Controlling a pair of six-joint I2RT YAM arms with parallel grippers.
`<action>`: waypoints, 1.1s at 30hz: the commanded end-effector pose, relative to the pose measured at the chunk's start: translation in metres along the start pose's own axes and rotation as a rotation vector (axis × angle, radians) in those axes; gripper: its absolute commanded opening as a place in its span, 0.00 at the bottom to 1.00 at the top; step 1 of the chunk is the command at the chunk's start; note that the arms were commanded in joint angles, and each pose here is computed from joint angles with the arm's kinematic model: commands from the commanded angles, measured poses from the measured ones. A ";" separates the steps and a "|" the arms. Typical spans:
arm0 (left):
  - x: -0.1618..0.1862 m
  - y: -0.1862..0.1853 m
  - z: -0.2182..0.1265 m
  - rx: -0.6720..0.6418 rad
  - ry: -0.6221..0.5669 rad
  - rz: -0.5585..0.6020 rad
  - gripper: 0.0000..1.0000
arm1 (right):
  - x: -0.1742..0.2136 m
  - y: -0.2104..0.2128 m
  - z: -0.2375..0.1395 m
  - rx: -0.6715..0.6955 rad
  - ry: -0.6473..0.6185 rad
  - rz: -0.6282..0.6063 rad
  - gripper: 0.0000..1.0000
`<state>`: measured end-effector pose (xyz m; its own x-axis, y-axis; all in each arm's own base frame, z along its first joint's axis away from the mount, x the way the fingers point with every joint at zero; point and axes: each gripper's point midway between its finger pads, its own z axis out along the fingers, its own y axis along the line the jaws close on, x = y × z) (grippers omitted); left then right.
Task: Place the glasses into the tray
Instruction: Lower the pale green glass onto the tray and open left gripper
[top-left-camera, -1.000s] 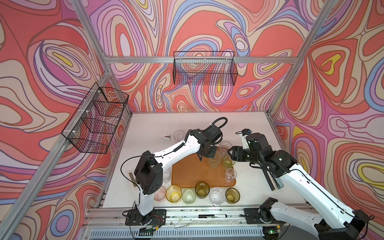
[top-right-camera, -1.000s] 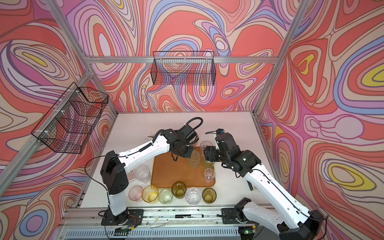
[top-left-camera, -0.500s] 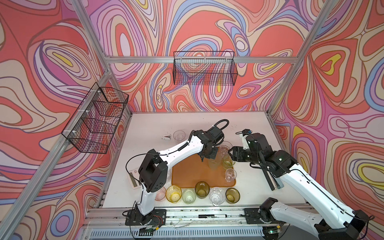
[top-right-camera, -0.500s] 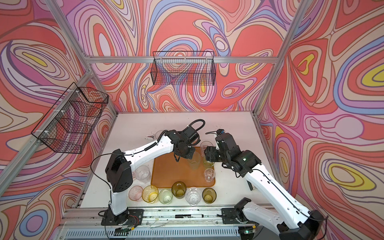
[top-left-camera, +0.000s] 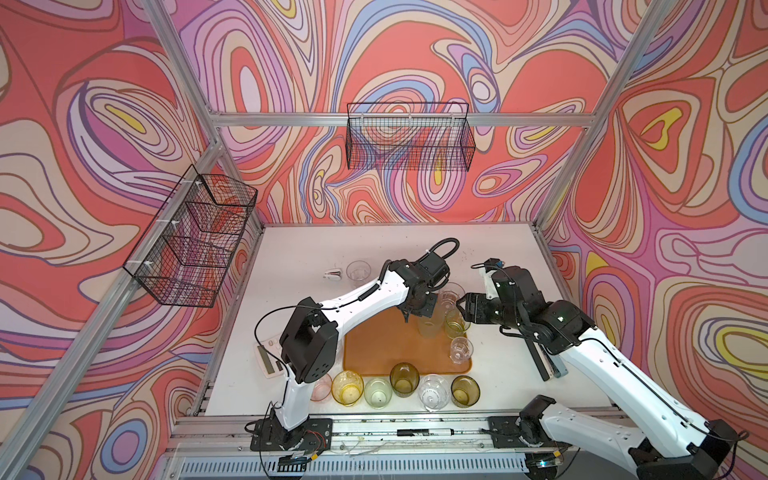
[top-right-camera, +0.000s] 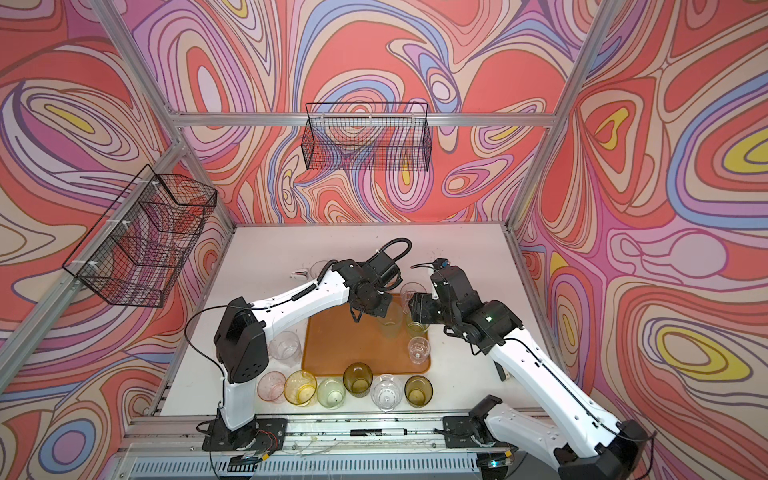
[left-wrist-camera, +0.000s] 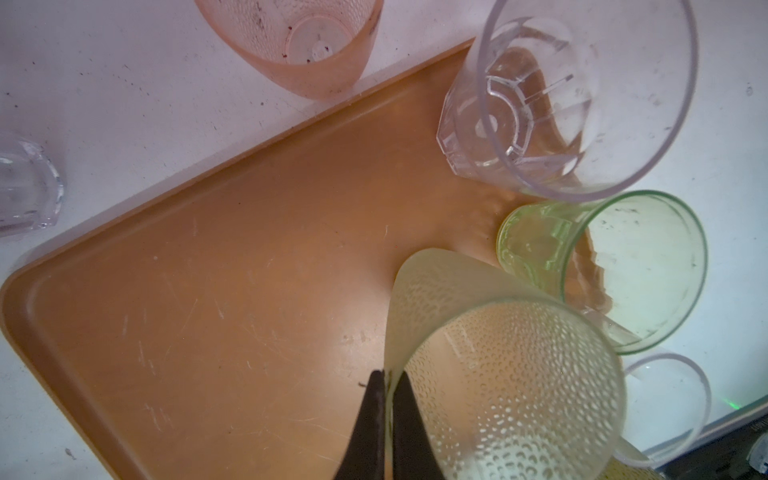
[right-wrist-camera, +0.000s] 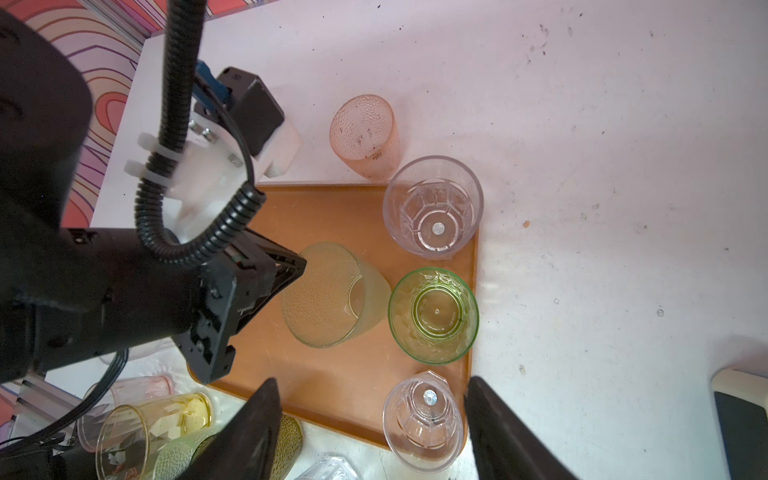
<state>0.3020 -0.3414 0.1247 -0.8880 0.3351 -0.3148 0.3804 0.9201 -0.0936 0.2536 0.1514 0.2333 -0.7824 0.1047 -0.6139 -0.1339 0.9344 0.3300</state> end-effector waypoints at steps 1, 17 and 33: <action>-0.001 -0.004 0.004 -0.010 0.004 -0.011 0.03 | 0.004 -0.005 -0.002 0.014 0.004 -0.004 0.73; -0.012 -0.007 -0.031 0.013 -0.038 -0.001 0.37 | 0.008 -0.001 -0.001 -0.016 0.009 -0.025 0.75; -0.049 0.016 -0.042 0.058 -0.070 0.046 0.39 | 0.014 0.001 -0.001 -0.032 0.040 -0.053 0.76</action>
<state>0.3349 -0.3412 0.1778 -0.8572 0.3275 -0.3975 0.4138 0.8974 -0.1530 0.2466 0.1559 0.2285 -0.7914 0.0522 -0.6091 -0.1904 0.9257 0.3267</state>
